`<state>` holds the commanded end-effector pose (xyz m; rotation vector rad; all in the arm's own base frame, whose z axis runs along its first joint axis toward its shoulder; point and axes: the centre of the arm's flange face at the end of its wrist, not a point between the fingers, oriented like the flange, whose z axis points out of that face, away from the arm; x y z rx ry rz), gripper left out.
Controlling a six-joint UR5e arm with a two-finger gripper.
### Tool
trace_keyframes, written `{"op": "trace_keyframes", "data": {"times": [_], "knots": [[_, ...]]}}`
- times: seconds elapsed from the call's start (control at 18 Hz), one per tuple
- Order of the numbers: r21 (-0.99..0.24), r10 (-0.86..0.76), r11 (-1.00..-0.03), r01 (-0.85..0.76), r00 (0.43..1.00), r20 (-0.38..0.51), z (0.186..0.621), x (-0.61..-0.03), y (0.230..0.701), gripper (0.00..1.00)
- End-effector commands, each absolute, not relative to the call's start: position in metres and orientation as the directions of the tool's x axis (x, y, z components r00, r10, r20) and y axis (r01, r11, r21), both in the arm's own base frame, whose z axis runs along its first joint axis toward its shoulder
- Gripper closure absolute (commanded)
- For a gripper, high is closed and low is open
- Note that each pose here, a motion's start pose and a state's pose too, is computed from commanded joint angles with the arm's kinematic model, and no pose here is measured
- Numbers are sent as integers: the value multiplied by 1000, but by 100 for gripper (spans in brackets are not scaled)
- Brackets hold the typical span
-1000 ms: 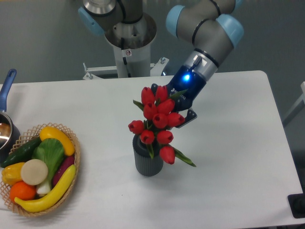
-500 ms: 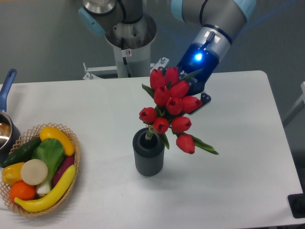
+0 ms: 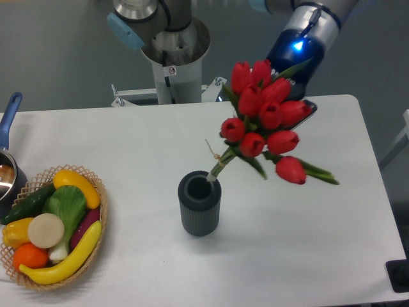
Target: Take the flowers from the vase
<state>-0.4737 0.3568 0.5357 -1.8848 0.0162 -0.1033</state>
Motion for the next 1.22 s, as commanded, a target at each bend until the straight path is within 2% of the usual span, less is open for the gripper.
{"op": "trace_keyframes", "data": {"times": [0.39, 0.61, 1.22], "knots": [[-947, 34, -319, 34, 999, 24, 497, -543, 298, 54], [-946, 25, -324, 14, 1000, 6, 481, -554, 296, 54], [-946, 54, -323, 24, 999, 6, 479, -561, 279, 54]]}}
